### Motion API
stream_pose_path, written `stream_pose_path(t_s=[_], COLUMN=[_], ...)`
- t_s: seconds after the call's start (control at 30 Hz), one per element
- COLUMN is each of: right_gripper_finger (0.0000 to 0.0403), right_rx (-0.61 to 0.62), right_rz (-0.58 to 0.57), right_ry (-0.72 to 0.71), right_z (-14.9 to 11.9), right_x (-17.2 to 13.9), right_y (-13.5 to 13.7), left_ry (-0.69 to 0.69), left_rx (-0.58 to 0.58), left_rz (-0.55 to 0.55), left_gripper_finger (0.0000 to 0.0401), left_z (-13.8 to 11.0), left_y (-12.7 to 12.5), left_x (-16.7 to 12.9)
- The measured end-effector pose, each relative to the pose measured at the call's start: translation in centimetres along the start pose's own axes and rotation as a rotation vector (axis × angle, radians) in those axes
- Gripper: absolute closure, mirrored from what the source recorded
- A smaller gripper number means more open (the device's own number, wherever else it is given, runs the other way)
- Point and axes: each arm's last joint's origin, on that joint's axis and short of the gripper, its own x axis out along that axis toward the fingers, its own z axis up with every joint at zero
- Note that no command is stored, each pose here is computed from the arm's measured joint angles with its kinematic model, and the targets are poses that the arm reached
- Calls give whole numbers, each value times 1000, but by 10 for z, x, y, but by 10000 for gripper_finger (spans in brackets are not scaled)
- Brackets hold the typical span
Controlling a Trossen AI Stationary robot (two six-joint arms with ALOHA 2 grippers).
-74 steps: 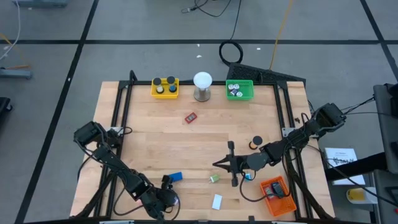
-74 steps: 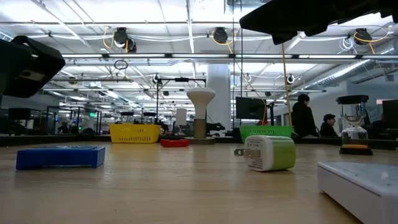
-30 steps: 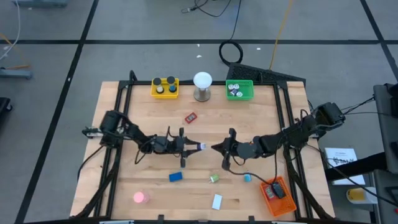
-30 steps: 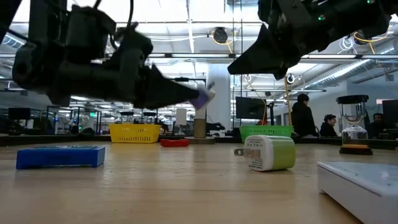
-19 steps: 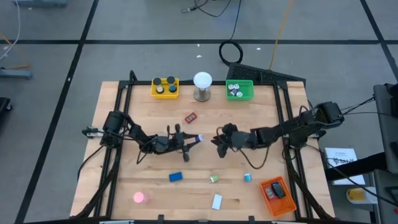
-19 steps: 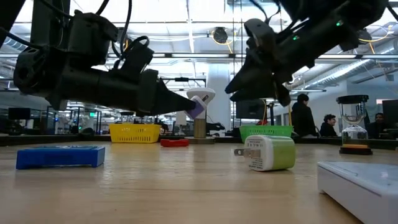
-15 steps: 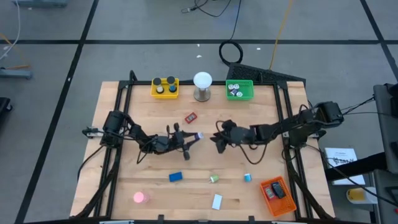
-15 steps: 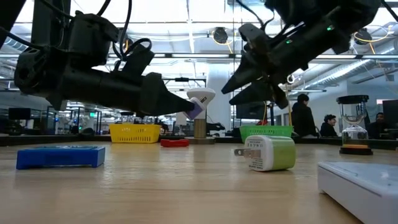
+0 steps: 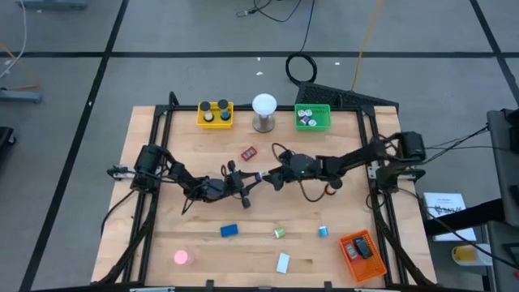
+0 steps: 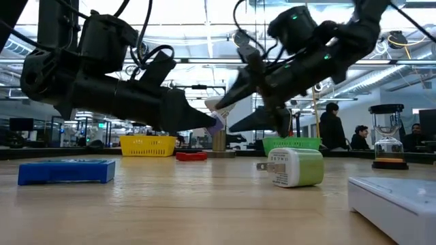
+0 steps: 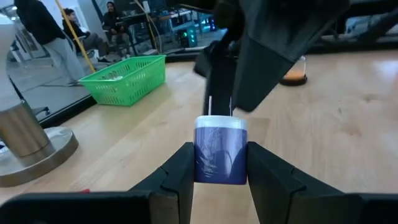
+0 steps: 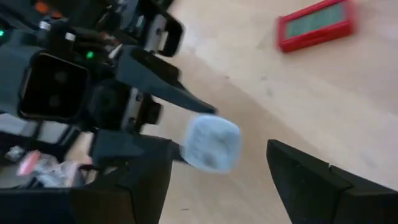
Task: Pick & Place Office items
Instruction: Put the purple charger adapter into the green bin
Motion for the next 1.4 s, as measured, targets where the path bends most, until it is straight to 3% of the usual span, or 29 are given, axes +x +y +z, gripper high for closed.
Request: stream_pose_path(t_s=[0.23, 0.47, 0.8, 0.9, 1.07, 1.17, 1.4], right_gripper_finger=[171, 260, 269, 268, 270, 270, 270], right_rx=[-1, -33, -116, -161, -245, -281, -323], right_rz=[61, 43, 21, -47, -285, -430, -590], right_ry=[67, 78, 156, 210, 279, 357, 494], right_z=[1, 1, 1, 6, 25, 29, 25], right_x=[30, 32, 23, 10, -18, -26, -21], right_y=[3, 3, 4, 6, 18, 21, 0], left_ry=[44, 45, 32, 40, 58, 63, -3], left_rx=[50, 59, 61, 90, 91, 57, -23], left_rz=[11, 8, 20, 40, 43, 20, -31], left_gripper_finger=[281, 276, 189, 167, 164, 183, 244], left_z=[1, 2, 12, 23, 30, 24, 17], left_y=[-8, -11, -13, -14, -8, 2, 14], left_x=[6, 5, -1, -11, -27, -36, -51])
